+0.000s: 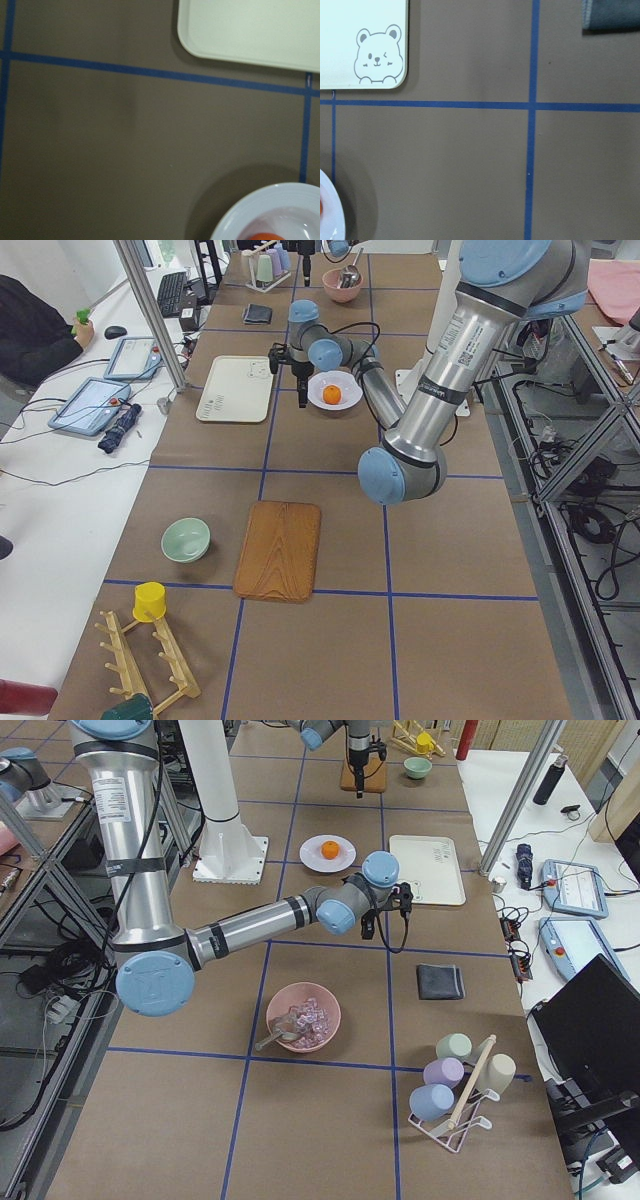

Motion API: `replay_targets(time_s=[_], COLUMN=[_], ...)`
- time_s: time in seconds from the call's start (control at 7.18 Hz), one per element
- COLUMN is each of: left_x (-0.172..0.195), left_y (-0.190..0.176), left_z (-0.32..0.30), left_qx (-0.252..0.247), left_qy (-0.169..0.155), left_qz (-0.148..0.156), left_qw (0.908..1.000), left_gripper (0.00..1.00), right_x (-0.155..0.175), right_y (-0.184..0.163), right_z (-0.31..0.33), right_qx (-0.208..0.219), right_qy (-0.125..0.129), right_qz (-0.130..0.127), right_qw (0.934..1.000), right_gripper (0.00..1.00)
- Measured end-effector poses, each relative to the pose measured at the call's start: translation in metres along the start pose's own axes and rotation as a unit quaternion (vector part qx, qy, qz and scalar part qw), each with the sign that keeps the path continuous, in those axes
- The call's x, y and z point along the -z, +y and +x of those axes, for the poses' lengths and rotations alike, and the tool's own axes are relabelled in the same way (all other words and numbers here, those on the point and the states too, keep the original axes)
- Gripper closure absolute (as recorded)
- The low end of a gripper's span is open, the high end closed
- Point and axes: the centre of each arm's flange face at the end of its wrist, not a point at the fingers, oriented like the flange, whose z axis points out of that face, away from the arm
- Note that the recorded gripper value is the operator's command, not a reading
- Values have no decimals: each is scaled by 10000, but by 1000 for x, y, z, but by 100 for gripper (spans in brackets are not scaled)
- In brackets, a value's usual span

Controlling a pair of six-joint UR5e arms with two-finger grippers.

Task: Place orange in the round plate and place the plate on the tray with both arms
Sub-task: 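Open the left gripper and withdraw it while the right arm reaches toward the plate, then grip the rim of the white plate nearest the right gripper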

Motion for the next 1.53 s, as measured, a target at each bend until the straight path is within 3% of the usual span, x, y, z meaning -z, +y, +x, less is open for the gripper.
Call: replay_targets(time_s=[0.42,0.84,1.11,1.53], left_x=[1,-6,-8,-5], left_y=[-18,-38,-42,-46], left_z=[-25,-42,-48,-53], left_qx=[28,135,21,18], left_qy=[-156,-351,-451,-475], left_qz=[117,239,303,323], left_qw=[9998,9990,9985,9983], left_gripper=[1,1,1,1], right_x=[-80,-156,-182,-217], right_y=[5,65,86,96], right_z=[-107,-180,-195,-176], right_qx=[-52,-400,-428,-358], right_qy=[-208,-726,-997,-1614], right_qz=[-140,427,586,669], right_qw=[9997,9956,9924,9840], right_gripper=[0,0,0,0])
